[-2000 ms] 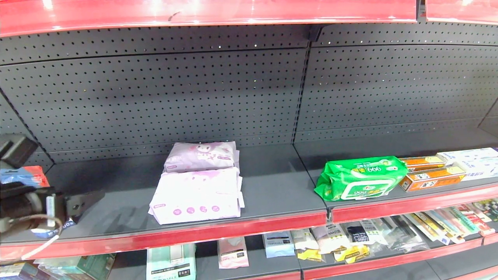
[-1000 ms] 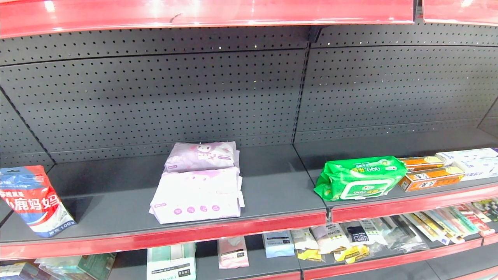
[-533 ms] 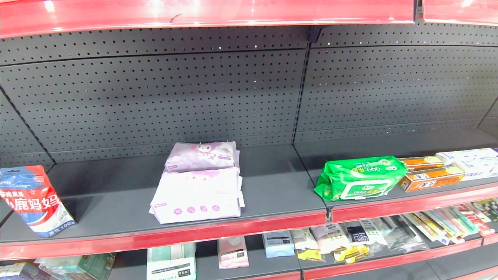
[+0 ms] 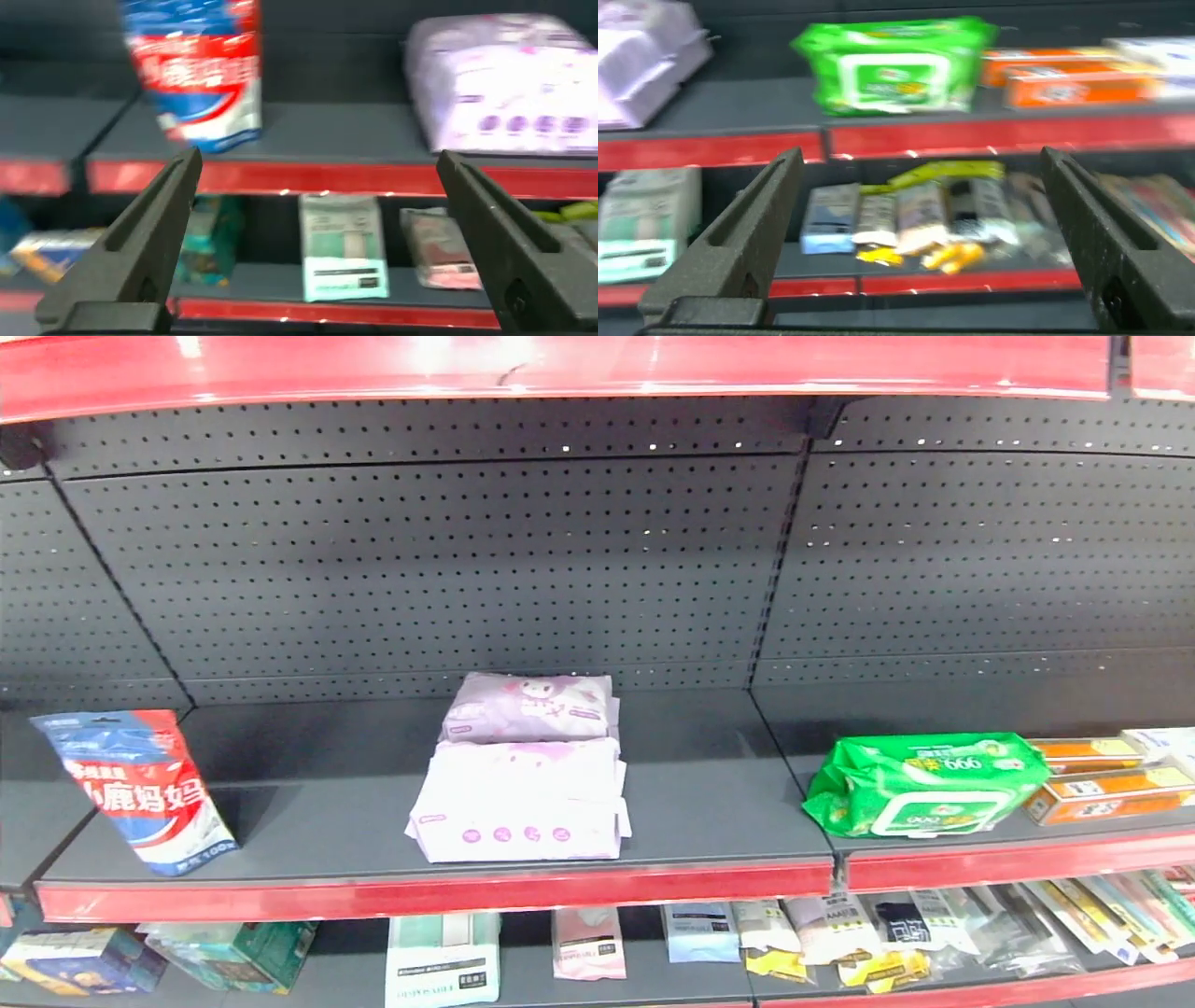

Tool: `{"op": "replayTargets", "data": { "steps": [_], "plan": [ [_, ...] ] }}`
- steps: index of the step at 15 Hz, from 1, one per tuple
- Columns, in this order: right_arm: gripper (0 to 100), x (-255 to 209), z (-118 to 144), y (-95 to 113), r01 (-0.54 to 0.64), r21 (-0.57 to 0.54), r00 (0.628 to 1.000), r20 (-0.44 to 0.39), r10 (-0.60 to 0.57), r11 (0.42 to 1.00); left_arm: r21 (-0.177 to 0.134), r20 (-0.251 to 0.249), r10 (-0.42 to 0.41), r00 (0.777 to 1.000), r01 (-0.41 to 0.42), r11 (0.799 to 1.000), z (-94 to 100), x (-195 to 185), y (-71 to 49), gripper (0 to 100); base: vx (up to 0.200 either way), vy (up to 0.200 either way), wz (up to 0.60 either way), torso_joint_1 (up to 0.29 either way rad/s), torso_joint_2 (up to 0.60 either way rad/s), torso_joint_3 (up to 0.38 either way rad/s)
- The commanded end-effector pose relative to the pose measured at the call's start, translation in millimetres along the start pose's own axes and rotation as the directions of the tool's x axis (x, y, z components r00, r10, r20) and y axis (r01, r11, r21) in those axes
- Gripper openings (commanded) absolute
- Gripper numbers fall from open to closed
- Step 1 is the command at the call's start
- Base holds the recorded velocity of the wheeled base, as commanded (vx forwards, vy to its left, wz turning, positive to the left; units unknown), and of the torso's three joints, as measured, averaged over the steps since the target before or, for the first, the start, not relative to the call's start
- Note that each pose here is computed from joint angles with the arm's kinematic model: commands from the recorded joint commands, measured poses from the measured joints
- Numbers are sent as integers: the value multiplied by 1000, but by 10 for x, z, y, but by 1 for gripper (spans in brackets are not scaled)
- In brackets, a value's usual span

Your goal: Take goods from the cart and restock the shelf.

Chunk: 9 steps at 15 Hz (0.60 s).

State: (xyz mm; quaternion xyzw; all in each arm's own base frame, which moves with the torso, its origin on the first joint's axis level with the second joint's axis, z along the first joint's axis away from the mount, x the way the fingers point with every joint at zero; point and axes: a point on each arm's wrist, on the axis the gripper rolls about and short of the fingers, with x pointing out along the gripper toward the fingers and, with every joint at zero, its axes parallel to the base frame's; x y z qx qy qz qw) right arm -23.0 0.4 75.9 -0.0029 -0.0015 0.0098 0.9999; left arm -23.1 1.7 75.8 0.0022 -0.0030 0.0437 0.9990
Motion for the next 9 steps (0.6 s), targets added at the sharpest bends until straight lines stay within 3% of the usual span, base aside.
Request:
{"op": "replayTargets", "data": {
  "steps": [1,9],
  "plan": [
    [100,1,0,0,0,0,1000,-1,0,1000,0,-3,0,1000,0,1000,2,3,0,100,0,0,0,0,0,0],
    [100,1,1,-1,3,-14,1000,0,-3,1000,0,-3,0,1000,0,1000,2,3,0,100,0,0,0,0,0,0]
  ]
}}
